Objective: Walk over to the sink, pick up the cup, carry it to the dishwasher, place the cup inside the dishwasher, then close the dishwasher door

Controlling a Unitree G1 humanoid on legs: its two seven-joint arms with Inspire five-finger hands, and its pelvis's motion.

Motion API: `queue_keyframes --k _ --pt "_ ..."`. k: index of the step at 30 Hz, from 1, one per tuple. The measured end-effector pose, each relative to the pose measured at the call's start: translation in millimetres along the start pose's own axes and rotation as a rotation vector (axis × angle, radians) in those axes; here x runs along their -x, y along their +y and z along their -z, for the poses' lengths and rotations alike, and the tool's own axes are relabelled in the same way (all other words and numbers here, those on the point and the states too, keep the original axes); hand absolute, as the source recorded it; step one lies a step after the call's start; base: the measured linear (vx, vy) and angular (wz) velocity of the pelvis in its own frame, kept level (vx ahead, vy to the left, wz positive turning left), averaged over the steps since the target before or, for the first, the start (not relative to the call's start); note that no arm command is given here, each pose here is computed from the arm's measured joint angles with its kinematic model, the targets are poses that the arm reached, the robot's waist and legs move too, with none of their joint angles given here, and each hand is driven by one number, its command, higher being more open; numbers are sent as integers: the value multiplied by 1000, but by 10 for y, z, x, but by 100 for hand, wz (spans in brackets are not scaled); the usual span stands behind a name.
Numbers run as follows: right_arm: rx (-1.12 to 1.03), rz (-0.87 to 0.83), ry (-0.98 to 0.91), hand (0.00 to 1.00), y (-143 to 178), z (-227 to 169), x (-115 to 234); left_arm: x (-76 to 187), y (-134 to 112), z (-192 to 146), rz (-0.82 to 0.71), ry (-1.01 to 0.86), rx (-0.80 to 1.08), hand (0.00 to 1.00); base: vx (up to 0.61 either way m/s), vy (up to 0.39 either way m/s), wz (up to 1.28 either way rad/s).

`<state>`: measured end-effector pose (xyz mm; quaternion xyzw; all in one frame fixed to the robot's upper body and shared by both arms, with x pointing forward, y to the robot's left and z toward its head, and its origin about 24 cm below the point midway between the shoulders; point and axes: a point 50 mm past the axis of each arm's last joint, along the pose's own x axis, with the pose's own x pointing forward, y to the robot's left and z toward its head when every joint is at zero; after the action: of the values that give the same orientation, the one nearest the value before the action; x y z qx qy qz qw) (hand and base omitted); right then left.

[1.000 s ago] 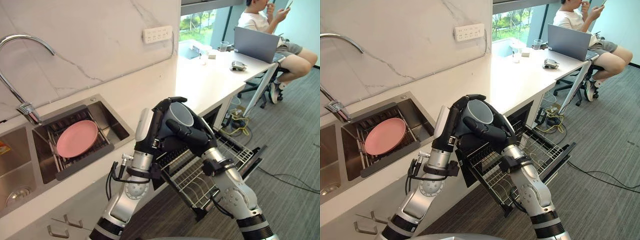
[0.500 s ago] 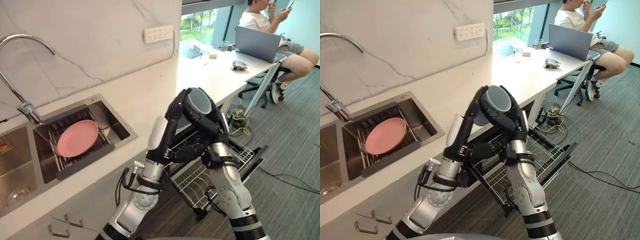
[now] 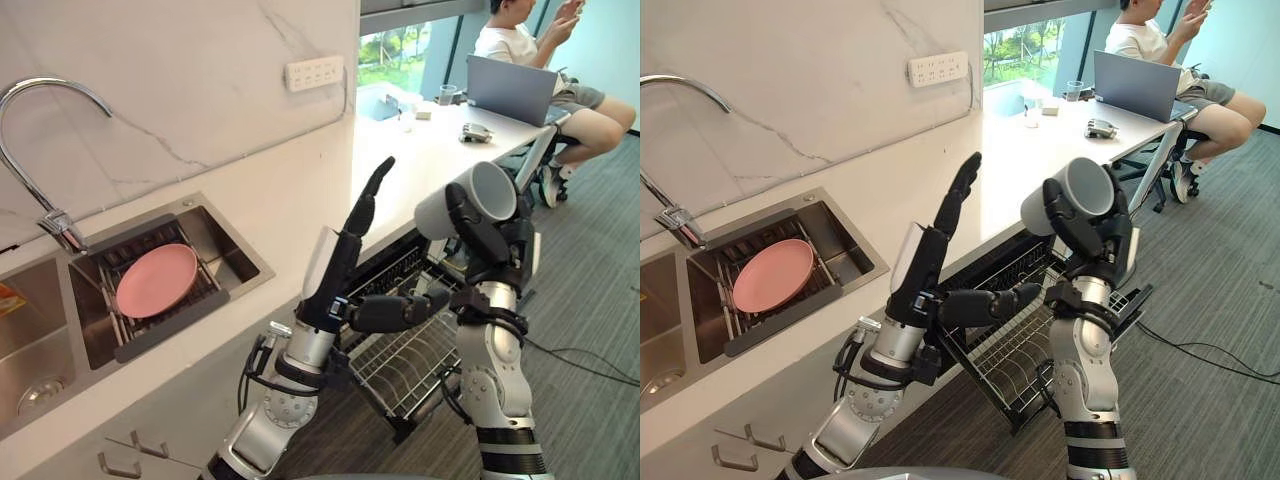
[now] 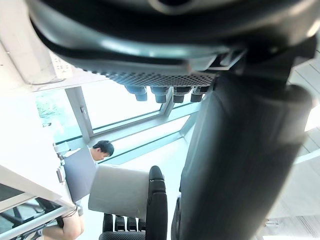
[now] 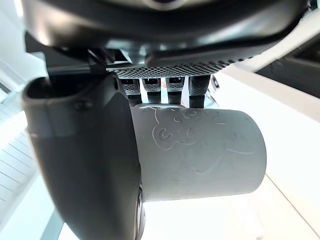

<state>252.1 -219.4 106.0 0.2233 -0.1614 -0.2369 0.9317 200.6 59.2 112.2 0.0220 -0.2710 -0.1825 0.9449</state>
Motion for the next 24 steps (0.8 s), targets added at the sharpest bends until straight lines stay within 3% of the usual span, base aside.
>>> queue_keyframes --k 3,9,14,18,24 --pt "25 102 -52 0 -214 -103 -64 129 70 114 1 115 163 100 -6 -5 12" --pt "95 266 -32 0 -670 -86 15 528 73 309 3 313 200 100 -12 -12 16" --pt "123 280 51 0 -790 93 109 739 83 564 -37 462 2 100 -35 -9 7" --pt "161 252 167 0 -900 311 188 1047 255 795 -127 605 -192 100 -11 -6 2" --pt "253 81 402 0 -819 719 368 1149 252 912 -132 614 -218 100 -5 -3 0"
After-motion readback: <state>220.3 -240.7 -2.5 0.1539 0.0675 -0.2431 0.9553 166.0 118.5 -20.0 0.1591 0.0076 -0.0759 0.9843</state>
